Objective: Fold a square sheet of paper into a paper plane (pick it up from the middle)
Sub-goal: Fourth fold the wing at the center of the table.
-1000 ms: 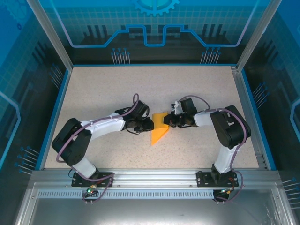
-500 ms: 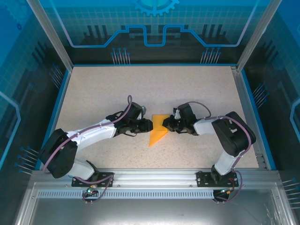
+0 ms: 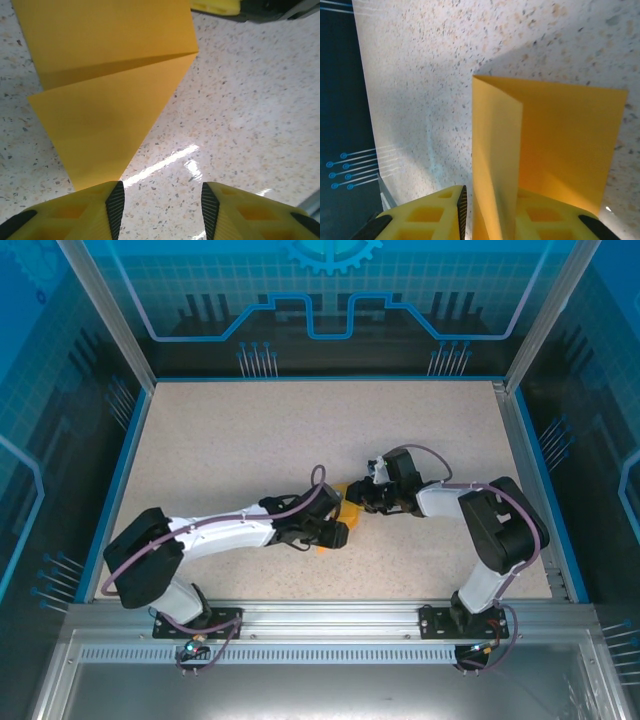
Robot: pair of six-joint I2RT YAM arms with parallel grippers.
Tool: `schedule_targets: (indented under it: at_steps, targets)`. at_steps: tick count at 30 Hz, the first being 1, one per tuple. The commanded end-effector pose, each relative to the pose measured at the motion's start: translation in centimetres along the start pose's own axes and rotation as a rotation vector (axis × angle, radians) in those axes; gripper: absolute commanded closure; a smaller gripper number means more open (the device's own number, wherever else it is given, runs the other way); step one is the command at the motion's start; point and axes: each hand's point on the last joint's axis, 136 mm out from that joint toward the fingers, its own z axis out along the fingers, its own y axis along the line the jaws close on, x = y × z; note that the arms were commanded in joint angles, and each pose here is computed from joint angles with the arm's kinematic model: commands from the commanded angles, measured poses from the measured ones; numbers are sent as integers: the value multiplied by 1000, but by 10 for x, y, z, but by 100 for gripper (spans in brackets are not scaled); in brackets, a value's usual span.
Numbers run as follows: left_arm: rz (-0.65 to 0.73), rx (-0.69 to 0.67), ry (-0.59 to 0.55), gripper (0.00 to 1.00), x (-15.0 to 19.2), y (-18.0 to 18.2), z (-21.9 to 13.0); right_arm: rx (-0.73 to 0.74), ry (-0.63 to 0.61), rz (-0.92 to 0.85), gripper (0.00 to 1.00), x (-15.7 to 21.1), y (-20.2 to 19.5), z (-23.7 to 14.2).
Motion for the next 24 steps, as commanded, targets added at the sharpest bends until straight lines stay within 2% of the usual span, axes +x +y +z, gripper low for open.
schedule_targets:
  at_steps: [1,14,24]
  targets:
    - [62,-148,-29,51,-4,10,2,-37,46,-26,74,3,9,-4]
    - [160,-389,-74,50,0,17,23,-54,58,-11,74,1,13,-3]
    - [154,-455,-85,53,3,27,29,-41,53,-5,74,1,11,-3]
